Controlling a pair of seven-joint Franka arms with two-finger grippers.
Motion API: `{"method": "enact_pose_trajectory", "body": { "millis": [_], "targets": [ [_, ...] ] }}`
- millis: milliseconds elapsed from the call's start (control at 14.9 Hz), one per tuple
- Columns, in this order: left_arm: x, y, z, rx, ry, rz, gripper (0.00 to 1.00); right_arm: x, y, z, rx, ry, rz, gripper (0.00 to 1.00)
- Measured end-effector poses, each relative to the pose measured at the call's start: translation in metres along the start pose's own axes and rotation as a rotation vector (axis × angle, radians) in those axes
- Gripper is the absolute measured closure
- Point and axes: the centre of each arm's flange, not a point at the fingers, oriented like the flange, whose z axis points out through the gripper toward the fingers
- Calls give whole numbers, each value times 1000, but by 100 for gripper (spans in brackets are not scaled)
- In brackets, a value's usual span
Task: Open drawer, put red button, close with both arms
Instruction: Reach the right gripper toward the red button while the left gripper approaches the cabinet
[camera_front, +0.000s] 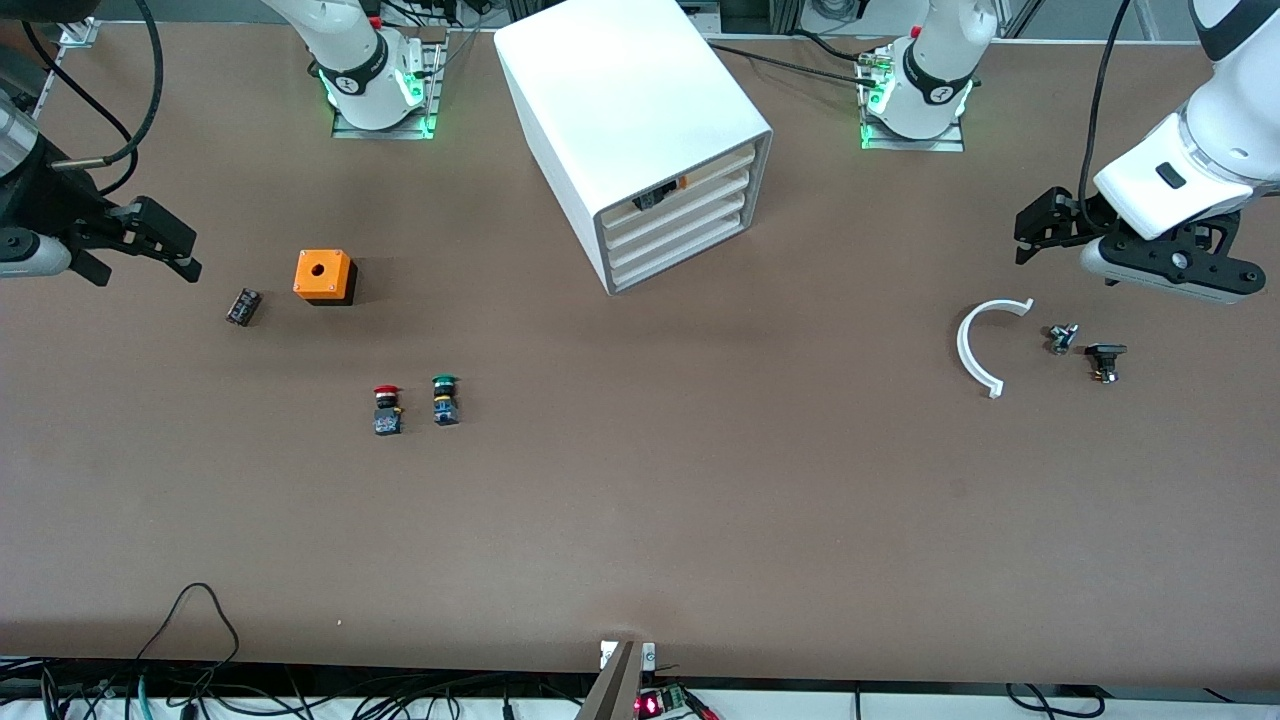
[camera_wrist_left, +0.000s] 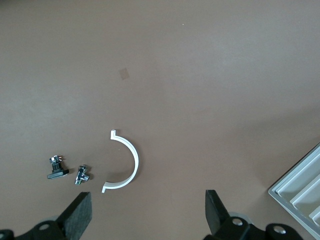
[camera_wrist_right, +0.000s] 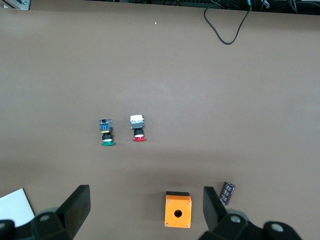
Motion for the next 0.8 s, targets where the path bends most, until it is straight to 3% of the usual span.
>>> {"method": "enact_pose_trajectory", "body": {
  "millis": [469,804],
  "targets": [
    [0,0,0,0,-1,0,0,0,1,-2,0,-4,1,0],
    [0,0,0,0,-3,0,0,5,-3,33,0,-93,-12,0]
  ]
}}
